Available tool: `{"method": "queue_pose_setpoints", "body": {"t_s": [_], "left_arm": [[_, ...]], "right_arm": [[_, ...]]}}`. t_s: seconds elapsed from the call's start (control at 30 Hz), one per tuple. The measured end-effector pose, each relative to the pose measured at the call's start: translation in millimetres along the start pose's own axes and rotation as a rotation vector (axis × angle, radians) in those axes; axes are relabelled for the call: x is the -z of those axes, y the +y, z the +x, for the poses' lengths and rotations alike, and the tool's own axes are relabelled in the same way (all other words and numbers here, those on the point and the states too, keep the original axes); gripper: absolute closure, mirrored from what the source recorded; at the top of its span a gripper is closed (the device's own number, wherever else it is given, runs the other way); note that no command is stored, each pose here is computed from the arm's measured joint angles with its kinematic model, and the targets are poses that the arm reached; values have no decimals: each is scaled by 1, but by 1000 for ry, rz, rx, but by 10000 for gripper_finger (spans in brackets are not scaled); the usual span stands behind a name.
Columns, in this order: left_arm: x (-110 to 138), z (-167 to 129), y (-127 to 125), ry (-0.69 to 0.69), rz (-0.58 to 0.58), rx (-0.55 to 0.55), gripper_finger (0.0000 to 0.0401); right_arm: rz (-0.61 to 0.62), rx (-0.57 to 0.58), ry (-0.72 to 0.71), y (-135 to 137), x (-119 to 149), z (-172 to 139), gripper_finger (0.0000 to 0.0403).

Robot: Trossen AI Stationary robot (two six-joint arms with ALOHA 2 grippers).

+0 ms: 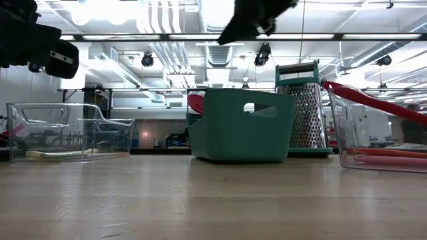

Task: Pick & Place Kitchen Items
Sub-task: Return to Home Position

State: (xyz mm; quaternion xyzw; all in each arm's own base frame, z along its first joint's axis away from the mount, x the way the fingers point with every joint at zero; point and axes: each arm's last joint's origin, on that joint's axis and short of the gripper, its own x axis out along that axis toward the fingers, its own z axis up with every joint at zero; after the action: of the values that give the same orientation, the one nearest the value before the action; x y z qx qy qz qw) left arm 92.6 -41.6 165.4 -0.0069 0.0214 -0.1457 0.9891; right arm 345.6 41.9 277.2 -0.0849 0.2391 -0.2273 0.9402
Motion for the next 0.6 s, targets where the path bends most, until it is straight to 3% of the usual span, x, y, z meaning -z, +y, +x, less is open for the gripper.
{"method": "queue_pose_setpoints", "body": {"t_s": [0.3, 0.6], "left_arm": [[0, 0, 0, 0, 0, 0, 389], [0, 0, 0, 0, 0, 0, 389]], "right_arm": [[34, -62, -71, -13, 39, -49, 394], [186, -108, -113, -36, 77, -87, 394]]}}
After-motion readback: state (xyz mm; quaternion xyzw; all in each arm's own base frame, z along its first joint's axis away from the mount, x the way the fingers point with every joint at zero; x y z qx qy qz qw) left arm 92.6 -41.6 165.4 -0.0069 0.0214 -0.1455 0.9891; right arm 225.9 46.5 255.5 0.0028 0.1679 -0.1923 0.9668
